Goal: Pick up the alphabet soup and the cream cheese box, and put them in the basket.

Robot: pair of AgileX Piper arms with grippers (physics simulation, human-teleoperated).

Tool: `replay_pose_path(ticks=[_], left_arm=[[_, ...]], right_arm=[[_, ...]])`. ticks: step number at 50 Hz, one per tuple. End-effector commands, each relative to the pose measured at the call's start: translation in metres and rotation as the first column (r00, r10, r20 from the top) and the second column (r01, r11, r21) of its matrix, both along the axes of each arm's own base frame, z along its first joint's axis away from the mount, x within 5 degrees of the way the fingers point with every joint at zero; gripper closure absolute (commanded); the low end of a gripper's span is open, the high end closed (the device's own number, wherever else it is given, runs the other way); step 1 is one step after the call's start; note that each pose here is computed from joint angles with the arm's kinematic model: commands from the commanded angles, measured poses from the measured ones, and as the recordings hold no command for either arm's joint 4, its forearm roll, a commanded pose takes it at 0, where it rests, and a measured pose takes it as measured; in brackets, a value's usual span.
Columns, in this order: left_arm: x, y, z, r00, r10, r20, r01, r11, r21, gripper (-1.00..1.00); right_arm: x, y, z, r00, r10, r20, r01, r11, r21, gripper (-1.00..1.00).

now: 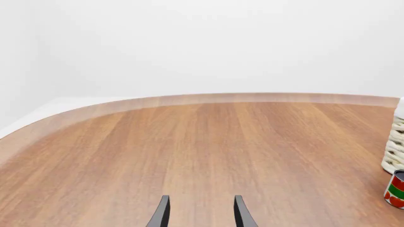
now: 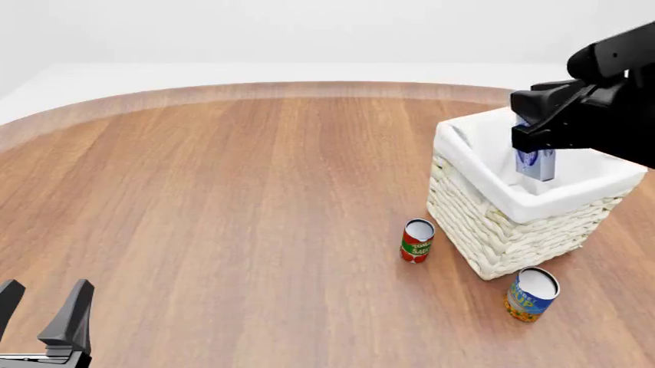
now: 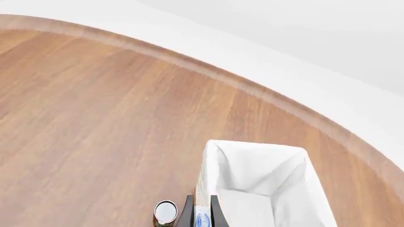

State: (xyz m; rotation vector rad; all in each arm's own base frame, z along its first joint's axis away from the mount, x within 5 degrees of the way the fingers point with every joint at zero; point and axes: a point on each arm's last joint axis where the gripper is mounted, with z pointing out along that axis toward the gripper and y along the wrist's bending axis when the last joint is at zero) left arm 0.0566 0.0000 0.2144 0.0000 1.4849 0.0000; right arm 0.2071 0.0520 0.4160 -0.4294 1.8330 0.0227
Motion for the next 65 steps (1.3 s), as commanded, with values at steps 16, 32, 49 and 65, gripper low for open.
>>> replay_pose_path(ticks=[16,32,49,65], left_arm=[[0.0,0.0,0.0,1.0,0.0,0.0,0.0,1.0,0.0,-1.0],[0.0,0.0,0.0,1.0,0.0,0.0,0.0,1.0,0.0,-1.0],[0.0,0.0,0.0,1.0,0.0,0.0,0.0,1.0,0.0,-1.0],[0.0,0.0,0.0,1.0,0.0,0.0,0.0,1.0,0.0,-1.0]], right_arm=[[0.02,-0.011,-0.018,0.997,-0.076,-0.033,0.077,0.997,0.025,1.0],[0.032,-0.016,-0.03,0.992,-0.111,-0.057,0.113,0.993,0.029,1.0],[0.044,-0.021,-0.041,0.987,-0.14,-0.075,0.143,0.989,0.036,1.0],[0.056,-0.028,-0.05,0.981,-0.174,-0.092,0.178,0.983,0.041,1.0]])
